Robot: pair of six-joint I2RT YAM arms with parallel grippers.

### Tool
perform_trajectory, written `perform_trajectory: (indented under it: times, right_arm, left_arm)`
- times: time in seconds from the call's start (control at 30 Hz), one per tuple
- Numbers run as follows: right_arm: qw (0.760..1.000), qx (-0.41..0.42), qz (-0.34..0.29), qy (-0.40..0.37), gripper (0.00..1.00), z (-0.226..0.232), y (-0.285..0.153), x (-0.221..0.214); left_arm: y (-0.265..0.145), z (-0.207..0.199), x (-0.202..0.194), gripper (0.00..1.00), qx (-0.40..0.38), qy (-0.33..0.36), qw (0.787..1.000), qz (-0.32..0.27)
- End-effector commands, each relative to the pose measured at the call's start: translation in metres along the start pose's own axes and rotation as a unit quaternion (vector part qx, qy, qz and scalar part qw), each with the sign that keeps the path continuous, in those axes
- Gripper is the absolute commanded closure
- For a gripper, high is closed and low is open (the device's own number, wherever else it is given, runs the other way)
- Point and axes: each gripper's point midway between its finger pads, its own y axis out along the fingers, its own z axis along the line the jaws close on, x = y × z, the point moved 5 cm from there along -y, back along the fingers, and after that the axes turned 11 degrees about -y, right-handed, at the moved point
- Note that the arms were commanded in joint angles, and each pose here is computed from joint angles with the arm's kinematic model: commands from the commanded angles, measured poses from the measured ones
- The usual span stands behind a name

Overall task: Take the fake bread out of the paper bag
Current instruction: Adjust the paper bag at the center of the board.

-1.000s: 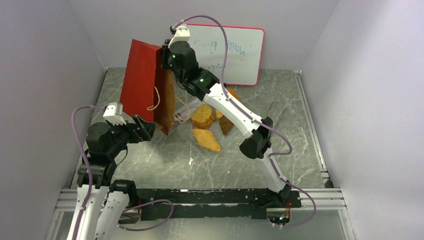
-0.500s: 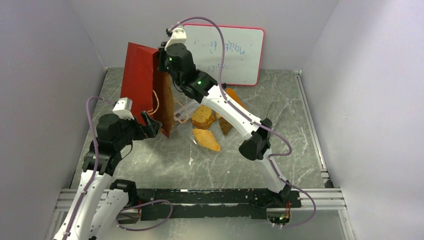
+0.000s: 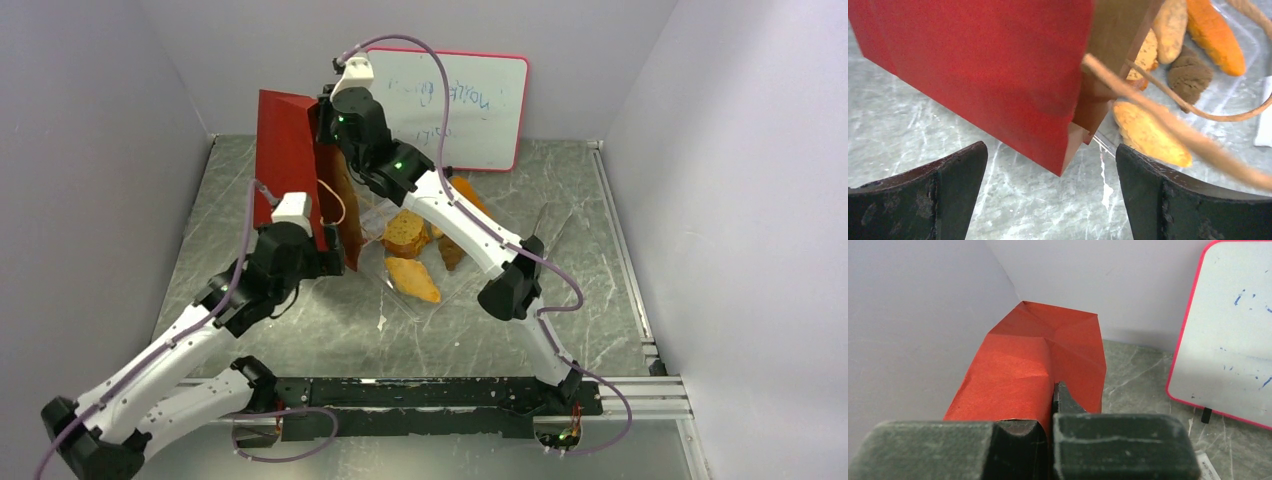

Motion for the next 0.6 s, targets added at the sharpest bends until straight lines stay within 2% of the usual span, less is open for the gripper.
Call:
perform_trajectory:
  times: [0.0, 0.2, 0.37, 0.5, 0.57]
  right_arm:
    - [0.999, 0.005, -0.028, 0.018, 1.0, 0.001, -0.014, 0.028]
    - [0.999, 0.003, -0.027, 0.023, 1.0, -0.002, -0.021, 0.033]
    - [0.999, 0.002, -0.027, 0.021, 1.0, -0.005, -0.026, 0.036]
    - [0.999, 0.0, -0.026, 0.022, 1.0, -0.008, -0.029, 0.038]
    - [0.999, 0.001, -0.026, 0.023, 1.0, -0.01, -0.031, 0.04]
  left_arm:
    - [-0.002, 0.002, 0.012, 0.06, 0.122, 0.022, 0.99, -0.062]
    - [-0.004, -0.008, -0.006, 0.07, 0.21, 0.079, 0.971, -0.081]
    - [-0.008, 0.002, -0.015, 0.11, 0.245, 0.07, 0.963, -0.086]
    - [-0.013, 0.007, -0.014, 0.2, 0.234, 0.057, 0.966, -0.097]
    - [-0.015, 0.008, -0.011, 0.29, 0.229, 0.053, 0.966, -0.106]
